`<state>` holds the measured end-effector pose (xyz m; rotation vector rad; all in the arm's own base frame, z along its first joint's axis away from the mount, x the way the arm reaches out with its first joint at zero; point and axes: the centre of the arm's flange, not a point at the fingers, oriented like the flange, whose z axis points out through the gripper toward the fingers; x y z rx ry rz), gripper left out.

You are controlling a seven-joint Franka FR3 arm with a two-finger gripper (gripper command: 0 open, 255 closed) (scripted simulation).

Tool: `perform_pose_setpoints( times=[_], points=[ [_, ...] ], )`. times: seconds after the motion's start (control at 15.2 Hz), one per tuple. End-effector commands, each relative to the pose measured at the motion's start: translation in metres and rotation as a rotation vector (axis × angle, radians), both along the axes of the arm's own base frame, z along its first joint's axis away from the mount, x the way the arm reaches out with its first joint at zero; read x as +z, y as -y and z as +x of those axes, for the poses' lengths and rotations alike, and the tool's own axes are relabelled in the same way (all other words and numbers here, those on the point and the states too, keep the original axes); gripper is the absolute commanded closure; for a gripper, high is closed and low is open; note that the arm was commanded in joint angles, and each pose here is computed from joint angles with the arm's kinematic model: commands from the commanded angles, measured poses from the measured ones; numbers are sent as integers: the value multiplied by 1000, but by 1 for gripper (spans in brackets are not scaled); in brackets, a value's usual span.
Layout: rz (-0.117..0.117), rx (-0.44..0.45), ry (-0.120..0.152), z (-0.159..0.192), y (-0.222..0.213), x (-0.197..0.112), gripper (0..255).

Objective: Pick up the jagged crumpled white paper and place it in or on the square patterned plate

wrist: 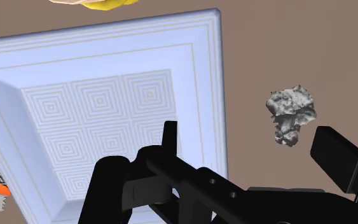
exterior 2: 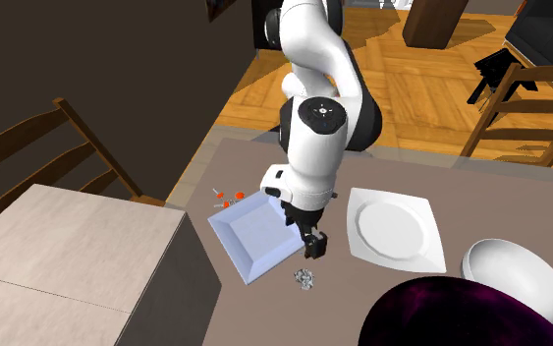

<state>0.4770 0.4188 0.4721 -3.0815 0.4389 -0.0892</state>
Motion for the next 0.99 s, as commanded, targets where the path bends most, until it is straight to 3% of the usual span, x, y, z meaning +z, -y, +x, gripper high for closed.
perform_pose_setpoints(
  times=[0.0,0.2,0.66,0.92],
  points=[
    [-2,-18,-3,11,-28,-11,0],
    [-3,-40,-8,28,-59,-25,0],
    [-3,-40,-8,30,-59,-62,0],
    [-3,-40,-8,31,-59,-65,0]
  ],
)
